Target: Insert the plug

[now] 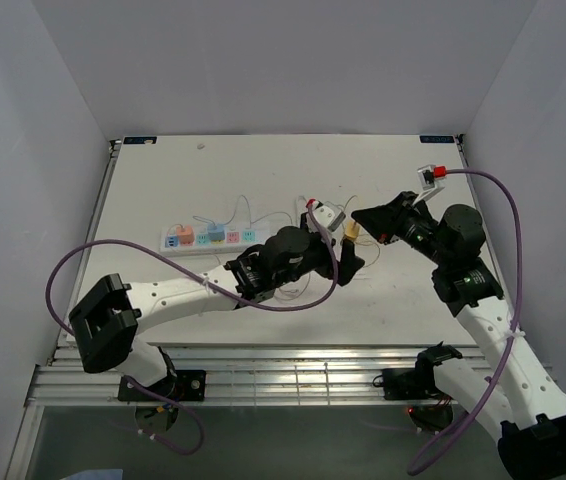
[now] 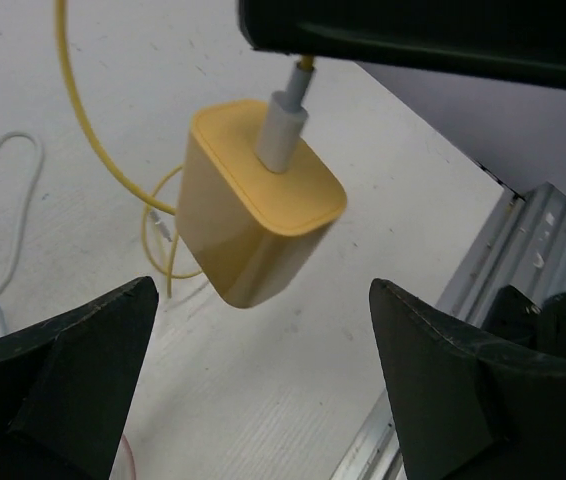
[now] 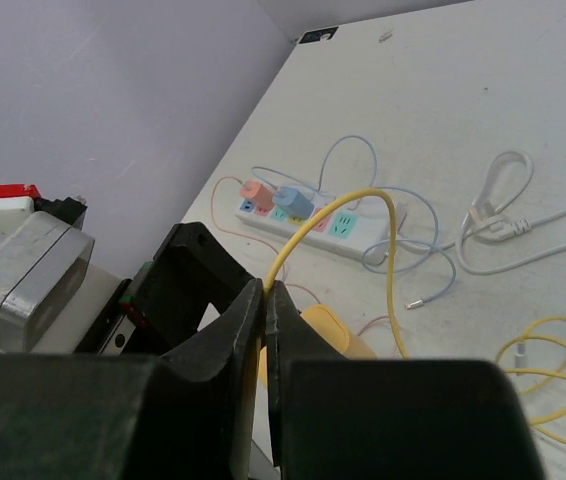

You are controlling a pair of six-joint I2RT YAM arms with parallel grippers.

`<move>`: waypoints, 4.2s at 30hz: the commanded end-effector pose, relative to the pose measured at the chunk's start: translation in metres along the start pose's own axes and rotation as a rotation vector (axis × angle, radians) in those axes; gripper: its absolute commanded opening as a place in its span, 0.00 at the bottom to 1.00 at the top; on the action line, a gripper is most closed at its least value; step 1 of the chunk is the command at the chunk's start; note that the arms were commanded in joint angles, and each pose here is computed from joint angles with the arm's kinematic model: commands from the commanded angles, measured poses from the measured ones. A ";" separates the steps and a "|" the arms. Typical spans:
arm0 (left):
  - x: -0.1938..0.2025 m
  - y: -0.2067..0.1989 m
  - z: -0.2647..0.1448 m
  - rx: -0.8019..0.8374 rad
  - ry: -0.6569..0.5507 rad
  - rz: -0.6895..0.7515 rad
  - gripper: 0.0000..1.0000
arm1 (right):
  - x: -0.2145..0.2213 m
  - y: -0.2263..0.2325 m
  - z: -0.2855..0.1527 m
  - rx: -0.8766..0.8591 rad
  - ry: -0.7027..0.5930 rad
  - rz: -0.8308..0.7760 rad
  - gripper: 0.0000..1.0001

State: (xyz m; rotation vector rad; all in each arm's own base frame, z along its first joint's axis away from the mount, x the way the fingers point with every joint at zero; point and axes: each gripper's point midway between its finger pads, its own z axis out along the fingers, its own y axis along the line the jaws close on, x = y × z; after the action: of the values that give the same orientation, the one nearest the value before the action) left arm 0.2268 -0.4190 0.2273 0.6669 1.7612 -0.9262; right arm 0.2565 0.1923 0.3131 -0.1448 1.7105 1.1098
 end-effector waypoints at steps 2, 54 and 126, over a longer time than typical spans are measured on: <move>-0.044 0.029 0.008 -0.227 -0.173 -0.009 0.98 | -0.004 0.001 -0.003 0.021 -0.038 0.045 0.08; 0.002 -0.018 -0.076 0.433 0.227 -0.062 0.00 | 0.062 0.046 -0.041 -0.468 0.172 -0.436 0.73; -0.040 0.109 -0.161 -0.493 -0.038 -0.283 0.98 | 0.035 0.031 0.059 -0.539 0.023 -0.676 0.08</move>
State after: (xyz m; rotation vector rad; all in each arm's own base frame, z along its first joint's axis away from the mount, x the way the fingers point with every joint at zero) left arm 0.2091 -0.2922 0.2875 0.4667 1.8997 -0.9936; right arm 0.2403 0.2617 0.2591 -0.9270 1.4045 1.1646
